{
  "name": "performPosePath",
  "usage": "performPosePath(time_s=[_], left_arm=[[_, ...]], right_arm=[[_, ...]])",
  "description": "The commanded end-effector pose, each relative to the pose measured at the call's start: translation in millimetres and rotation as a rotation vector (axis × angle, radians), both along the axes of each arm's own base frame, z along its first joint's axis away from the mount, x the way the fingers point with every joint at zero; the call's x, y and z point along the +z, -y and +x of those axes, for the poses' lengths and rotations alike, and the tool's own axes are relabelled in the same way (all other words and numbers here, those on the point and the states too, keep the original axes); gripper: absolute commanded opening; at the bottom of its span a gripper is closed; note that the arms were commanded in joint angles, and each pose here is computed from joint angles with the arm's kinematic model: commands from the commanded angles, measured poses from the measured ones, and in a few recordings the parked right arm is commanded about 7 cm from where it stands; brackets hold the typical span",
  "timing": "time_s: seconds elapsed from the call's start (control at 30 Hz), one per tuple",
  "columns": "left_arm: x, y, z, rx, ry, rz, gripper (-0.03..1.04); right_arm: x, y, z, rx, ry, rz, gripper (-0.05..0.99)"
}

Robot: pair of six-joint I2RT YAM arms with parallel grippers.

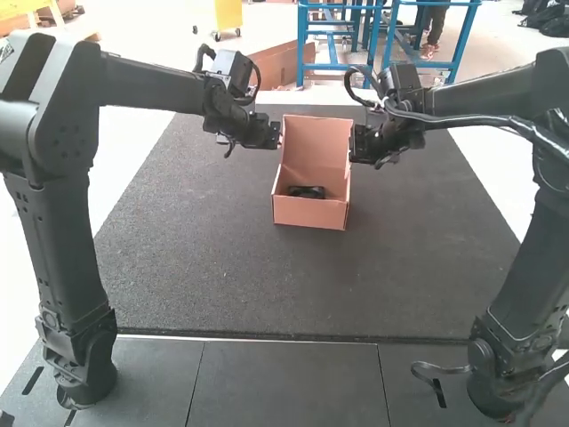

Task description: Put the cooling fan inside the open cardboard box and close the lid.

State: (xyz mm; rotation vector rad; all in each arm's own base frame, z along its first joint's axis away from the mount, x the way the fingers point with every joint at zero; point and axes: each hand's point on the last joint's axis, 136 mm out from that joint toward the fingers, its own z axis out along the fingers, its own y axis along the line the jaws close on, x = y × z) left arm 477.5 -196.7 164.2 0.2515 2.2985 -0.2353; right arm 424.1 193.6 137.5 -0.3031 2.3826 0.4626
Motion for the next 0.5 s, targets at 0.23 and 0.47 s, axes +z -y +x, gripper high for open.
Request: performPosePath(time_s=[0.23,0.47], left_arm=[[34.2,6.8,-13.6,-0.02,0.07,-0.046,0.97],[31.9,6.6,-15.9,-0.023,0.073,-0.052,0.97]], right_arm=[[16.1,-0.6,-13.6,-0.003,0.057,0.021,-0.01],[8.9,2.0,-19.3,-0.008,0.062,0.027,-0.01]])
